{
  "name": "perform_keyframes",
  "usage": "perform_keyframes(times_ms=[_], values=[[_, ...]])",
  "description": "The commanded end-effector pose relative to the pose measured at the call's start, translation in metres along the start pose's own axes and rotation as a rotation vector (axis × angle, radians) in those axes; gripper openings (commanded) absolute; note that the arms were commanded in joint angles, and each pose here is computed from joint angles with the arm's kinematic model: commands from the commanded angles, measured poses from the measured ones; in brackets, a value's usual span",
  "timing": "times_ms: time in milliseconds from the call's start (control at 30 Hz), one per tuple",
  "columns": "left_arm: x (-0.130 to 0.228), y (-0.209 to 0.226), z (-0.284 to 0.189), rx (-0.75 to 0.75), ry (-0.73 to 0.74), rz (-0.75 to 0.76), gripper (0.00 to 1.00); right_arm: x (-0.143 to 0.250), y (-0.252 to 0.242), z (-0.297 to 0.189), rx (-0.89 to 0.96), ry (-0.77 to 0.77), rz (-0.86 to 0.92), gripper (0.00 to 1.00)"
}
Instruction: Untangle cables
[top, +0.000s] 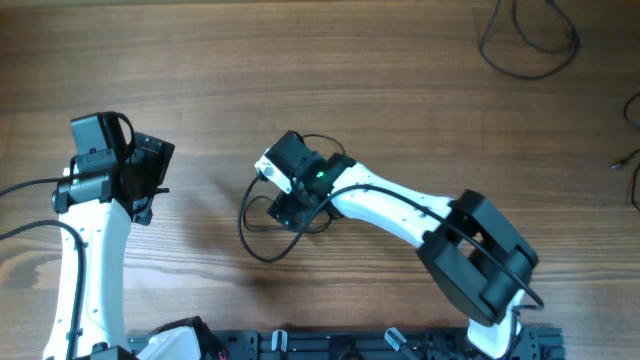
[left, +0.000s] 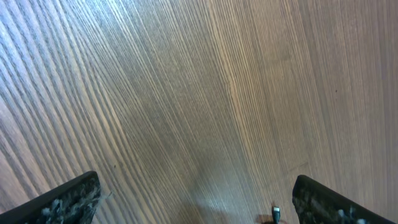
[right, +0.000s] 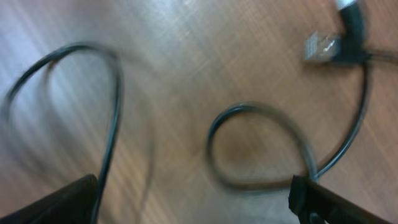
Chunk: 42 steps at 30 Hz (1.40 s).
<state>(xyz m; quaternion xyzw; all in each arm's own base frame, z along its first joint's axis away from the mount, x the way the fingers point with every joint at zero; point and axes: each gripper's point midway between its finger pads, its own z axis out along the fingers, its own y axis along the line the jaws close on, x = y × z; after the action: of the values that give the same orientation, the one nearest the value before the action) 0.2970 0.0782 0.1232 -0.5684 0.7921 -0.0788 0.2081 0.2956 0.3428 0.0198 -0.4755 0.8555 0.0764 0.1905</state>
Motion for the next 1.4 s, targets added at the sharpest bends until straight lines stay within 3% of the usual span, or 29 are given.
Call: perform_keyframes(times_ms=[0,567,600,700,767,900,1100,1200,1367], values=[[-0.001,-0.001,-0.002,0.008,-0.002,-0.012,1.00,-0.007,-0.024,0.006,0.110,-0.028,0.012,1.00],[-0.001,-0.001,-0.002,0.008,-0.002,-0.011,1.00,0.010,-0.036,0.028,-0.088,-0.022,0.043,1.00],[-0.001,-0.001,-0.002,0.008,-0.002,-0.011,1.00,0.011,-0.036,0.028,-0.086,-0.018,0.044,0.95],[-0.001,-0.001,-0.002,0.008,-0.002,-0.012,1.00,0.014,-0.036,0.028,-0.084,-0.007,0.047,0.33],[-0.001,-0.001,-0.002,0.008,-0.002,-0.012,1.00,0.014,-0.037,0.028,-0.080,-0.005,0.052,0.04],[-0.001,-0.001,-0.002,0.008,-0.002,-0.011,1.00,0.011,-0.055,0.016,-0.004,0.003,0.146,0.04],[-0.001,-0.001,-0.002,0.008,-0.002,-0.011,1.00,0.012,-0.157,-0.117,0.245,-0.116,0.331,0.04],[-0.001,-0.001,-0.002,0.008,-0.002,-0.011,1.00,0.067,-0.242,-0.195,0.466,-0.151,0.531,0.04],[-0.001,-0.001,-0.002,0.008,-0.002,-0.011,1.00,0.188,-0.337,-0.240,0.646,-0.096,0.852,0.04]])
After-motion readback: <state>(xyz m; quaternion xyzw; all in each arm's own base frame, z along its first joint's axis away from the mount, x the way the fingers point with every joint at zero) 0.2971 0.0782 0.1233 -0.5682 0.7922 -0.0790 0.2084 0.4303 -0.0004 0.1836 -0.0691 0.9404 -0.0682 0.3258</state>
